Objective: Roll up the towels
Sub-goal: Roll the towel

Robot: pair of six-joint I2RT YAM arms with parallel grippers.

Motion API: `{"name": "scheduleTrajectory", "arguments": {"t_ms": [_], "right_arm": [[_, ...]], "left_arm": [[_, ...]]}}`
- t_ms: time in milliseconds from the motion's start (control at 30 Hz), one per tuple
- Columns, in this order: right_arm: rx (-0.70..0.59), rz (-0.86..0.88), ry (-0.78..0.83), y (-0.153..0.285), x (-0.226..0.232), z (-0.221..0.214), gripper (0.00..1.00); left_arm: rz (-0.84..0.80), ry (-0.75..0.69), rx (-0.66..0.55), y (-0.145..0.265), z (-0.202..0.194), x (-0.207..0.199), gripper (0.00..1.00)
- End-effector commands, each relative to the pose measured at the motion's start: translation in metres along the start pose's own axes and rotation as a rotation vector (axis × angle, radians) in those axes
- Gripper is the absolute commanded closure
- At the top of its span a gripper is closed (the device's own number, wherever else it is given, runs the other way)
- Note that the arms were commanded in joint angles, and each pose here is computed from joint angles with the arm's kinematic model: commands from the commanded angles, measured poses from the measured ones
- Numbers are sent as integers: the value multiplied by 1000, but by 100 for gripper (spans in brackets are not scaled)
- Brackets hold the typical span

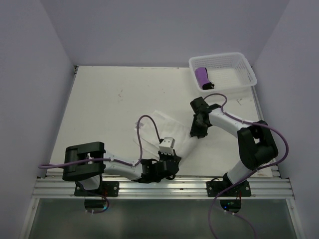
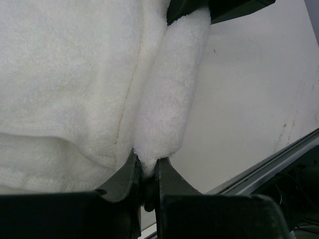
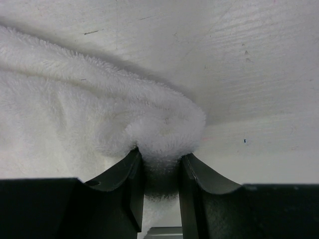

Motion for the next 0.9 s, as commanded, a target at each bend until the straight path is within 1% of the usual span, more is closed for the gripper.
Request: {"name": "scheduleTrajectory", "arguments": {"t_ms": [0,133,267,367,533,633,733,867], "right_arm": [[-198,-145,-53,6,-28,43,100],[-210,-186,-69,10,-34,46,100],[-200,-218,-77,11,-35,47,100],[-208,-214,-86,15,-30,51,100],[-215,-190,-96,22,-18,57,100],[-215,-203,-77,21,-11,57,100],[-210,-236,-41,15,-3,50,100],[-221,-292,-15,12,-1,48,100]], "left_arm": [[18,-12,41,21,-16,16,100],[-2,49,31,29,-12,21,100],[-63,128,19,39,-4,17,100],[-109,192,32,44,-7,15,100],[-130,263,89,47,-23,20,100],[-138,331,134,51,-36,24,100],[-132,354,167,53,-48,30,100],[-116,368,180,56,-54,34,100]]}}
Point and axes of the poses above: each gripper's point midway between its finger pads, its own y axis back along the fingers, its own x axis along the line the jaws close on, z = x × y, the point moved 1 cm from there along y, back along the fingers, and after that the axes turned 9 degrees about -y, right-handed, at the moved point
